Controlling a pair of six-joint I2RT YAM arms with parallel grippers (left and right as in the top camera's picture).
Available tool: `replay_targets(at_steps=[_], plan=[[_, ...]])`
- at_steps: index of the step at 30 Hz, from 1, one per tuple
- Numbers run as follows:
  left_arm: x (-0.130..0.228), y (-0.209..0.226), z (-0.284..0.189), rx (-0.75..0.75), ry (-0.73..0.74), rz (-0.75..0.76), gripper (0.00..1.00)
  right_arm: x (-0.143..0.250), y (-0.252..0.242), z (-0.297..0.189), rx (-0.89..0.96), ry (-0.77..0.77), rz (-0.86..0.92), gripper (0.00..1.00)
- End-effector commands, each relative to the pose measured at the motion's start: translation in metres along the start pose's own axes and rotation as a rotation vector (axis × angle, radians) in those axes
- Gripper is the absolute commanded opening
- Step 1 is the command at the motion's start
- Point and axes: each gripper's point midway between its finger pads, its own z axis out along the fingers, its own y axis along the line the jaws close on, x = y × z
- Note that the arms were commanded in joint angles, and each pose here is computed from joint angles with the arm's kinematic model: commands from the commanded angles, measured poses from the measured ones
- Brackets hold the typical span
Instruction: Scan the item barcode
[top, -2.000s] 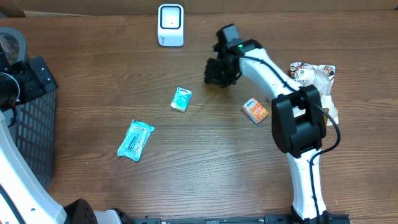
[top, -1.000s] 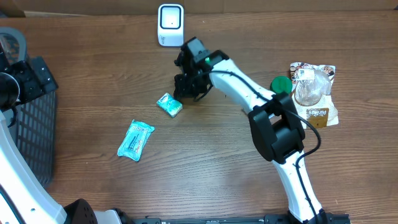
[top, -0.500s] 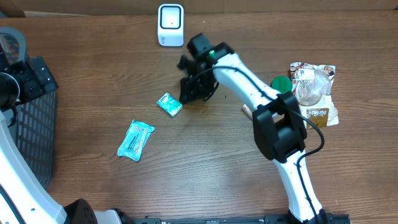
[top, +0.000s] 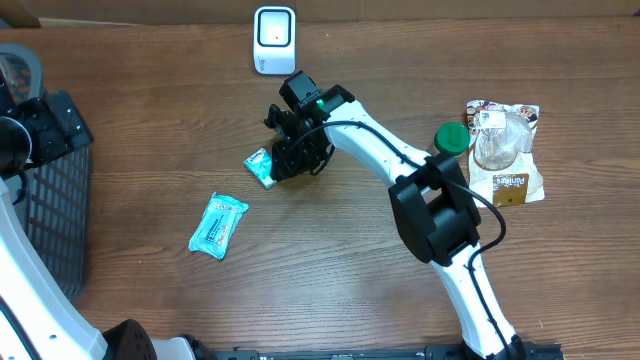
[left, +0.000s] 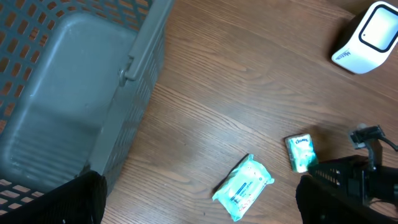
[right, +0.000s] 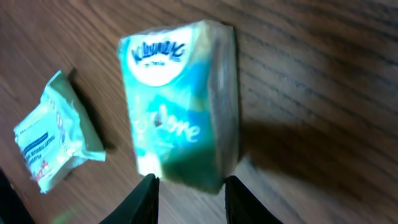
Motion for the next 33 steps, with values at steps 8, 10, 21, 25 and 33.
replay_targets(at_steps=[8,10,21,25,33], plan=[[-0.002,-0.003,-0.001,0.012,-0.007,0.018,1.00,-0.011,0.000,0.008,-0.030,-0.038,0.021,0.46],[-0.002,-0.003,-0.001,0.012,-0.007,0.018,1.00,-0.012,-0.002,0.010,-0.009,-0.043,0.044,0.43],[-0.002,-0.003,-0.001,0.012,-0.007,0.018,1.00,0.003,0.006,0.039,-0.026,0.025,0.180,0.09],[-0.002,-0.003,-0.001,0.012,-0.007,0.018,1.00,0.004,0.018,0.030,-0.158,0.048,0.207,0.04],[-0.002,-0.003,-0.001,0.012,-0.007,0.018,1.00,-0.011,0.069,-0.065,-0.715,0.057,0.253,0.04]])
